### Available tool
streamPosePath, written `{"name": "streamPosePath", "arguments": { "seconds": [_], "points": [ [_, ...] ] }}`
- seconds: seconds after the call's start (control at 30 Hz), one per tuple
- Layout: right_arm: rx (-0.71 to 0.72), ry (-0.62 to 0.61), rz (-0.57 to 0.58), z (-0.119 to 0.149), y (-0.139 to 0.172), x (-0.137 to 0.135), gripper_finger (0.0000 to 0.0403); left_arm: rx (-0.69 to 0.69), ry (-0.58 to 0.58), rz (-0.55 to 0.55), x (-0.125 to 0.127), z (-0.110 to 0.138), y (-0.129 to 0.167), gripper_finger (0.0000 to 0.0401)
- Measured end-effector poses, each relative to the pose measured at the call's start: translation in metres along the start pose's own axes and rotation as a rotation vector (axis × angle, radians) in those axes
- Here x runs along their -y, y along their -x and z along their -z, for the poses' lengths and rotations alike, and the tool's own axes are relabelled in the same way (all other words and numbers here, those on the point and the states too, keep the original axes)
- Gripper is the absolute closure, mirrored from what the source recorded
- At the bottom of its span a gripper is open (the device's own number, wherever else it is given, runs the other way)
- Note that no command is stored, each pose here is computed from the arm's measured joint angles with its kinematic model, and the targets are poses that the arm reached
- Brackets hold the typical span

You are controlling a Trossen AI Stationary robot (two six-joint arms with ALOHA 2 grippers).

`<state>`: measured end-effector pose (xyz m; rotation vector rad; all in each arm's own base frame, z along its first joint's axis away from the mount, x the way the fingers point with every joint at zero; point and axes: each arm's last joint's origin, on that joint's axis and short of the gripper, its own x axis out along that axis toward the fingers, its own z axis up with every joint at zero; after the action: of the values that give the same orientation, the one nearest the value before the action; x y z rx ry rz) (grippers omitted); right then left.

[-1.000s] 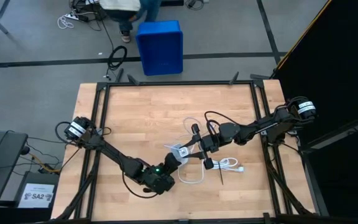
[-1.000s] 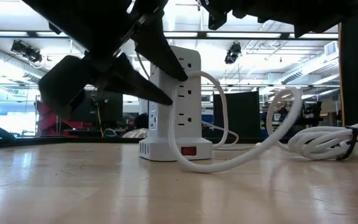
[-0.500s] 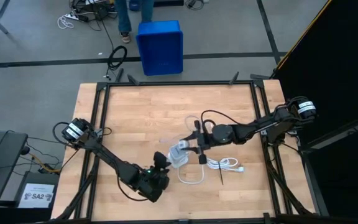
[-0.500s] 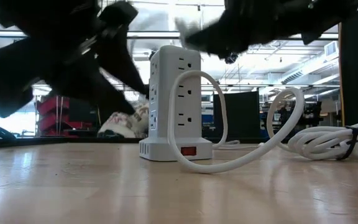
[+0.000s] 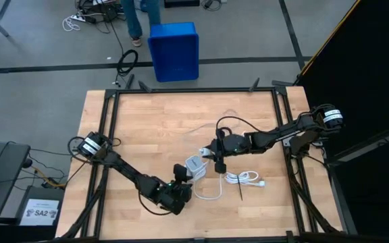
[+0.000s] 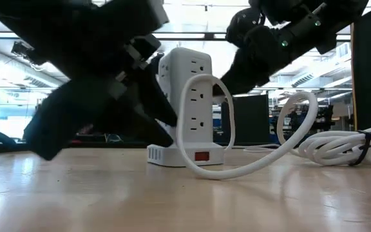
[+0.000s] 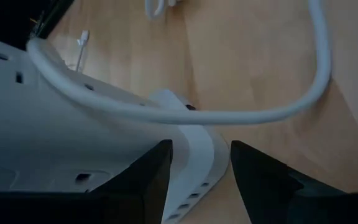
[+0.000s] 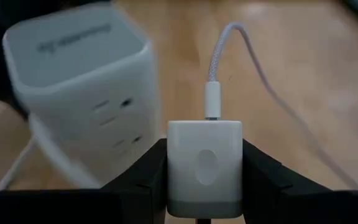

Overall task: Insert USB
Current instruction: Insert the white charger adapter into the white outlet extension

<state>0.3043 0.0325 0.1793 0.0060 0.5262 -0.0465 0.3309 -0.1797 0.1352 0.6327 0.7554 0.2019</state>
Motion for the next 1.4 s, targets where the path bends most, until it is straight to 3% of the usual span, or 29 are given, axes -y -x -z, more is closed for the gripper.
{"name": "streamPosePath", "arguments": {
  "seconds": [0.23, 0.5, 0.93, 1.4],
  "points": [
    [-0.057, -0.037, -0.115, 0.005, 0.001, -0.008, 0.0290, -0.017, 0.004, -0.052, -0.005, 0.001, -0.004, 0.0245],
    [-0.124, -0.081, -0.186, 0.012, 0.003, -0.020, 0.0290, -0.087, 0.008, -0.214, -0.012, 0.011, -0.004, 0.0245],
    [-0.075, -0.050, -0.331, 0.011, 0.014, -0.062, 0.0290, -0.180, 0.026, -0.262, -0.025, 0.022, -0.013, 0.0245],
    [-0.040, -0.025, -0.431, 0.011, 0.022, -0.086, 0.0290, -0.171, 0.106, -0.346, -0.047, 0.033, 0.034, 0.0245]
  ]
}}
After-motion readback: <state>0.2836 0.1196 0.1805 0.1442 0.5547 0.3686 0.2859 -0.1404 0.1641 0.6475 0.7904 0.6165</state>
